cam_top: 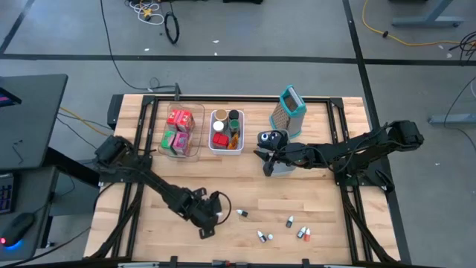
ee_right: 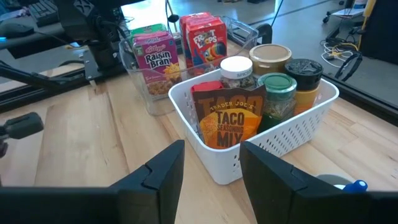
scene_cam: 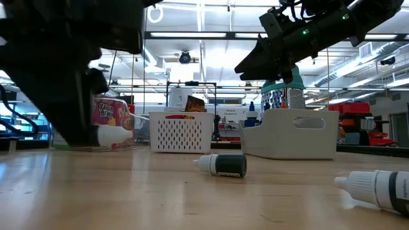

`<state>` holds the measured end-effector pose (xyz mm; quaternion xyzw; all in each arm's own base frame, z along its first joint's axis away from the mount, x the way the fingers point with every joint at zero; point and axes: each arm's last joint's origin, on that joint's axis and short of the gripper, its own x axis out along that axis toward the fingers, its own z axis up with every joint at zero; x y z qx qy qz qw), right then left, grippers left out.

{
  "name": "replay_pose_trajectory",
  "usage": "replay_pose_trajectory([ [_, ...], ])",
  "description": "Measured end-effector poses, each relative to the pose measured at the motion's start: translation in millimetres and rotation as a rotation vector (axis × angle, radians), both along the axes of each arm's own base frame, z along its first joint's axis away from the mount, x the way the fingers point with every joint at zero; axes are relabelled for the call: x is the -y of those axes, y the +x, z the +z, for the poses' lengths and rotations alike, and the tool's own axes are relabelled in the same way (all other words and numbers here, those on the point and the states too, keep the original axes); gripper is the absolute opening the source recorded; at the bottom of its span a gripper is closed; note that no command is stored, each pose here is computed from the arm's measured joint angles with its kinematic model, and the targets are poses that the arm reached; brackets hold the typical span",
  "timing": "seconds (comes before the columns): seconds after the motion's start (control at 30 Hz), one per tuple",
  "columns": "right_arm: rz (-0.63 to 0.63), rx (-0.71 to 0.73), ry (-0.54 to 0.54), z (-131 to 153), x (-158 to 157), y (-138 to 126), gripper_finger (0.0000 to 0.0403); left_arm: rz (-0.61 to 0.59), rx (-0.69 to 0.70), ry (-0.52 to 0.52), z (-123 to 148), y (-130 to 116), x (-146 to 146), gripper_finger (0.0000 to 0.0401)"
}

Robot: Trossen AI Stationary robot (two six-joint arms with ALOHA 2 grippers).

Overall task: Pick & Place Kitchen Items
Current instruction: Put the small blue food coloring into the gray bin

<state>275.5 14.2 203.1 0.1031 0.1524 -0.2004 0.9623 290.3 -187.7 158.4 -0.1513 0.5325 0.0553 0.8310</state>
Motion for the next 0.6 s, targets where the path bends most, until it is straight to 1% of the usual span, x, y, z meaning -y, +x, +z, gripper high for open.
replay_pose_trajectory([
  [0.07, -0.001, 0.005, 0.002, 0, 0, 0, 0.0164, 0.000, 0.006, 0.014, 1, 5, -8, 0.0098],
  [0.13, -0.006, 0.046, 0.017, 3, 0, 1, 0.0164, 0.002, 0.025, 0.049, 2, 10, -16, 0.0098],
  [0.27, -0.006, 0.094, 0.024, 8, 0, 3, 0.0164, 0.007, 0.061, 0.156, 3, 19, -34, 0.0098],
  [0.33, 0.019, 0.101, 0.023, 9, 0, 3, 0.0164, 0.016, 0.088, 0.216, 4, 24, -43, 0.0098],
  [0.43, 0.084, 0.064, -0.058, 8, -1, 3, 0.0164, 0.016, 0.152, 0.275, 9, 33, -53, 0.0098],
  [0.53, 0.097, 0.035, -0.132, 8, -1, 3, 0.0164, 0.033, 0.193, 0.313, 16, 38, -63, 0.0098],
  [0.6, 0.115, -0.003, -0.193, 7, -1, 3, 0.0164, 0.059, 0.237, 0.318, 24, 41, -69, 0.0098],
])
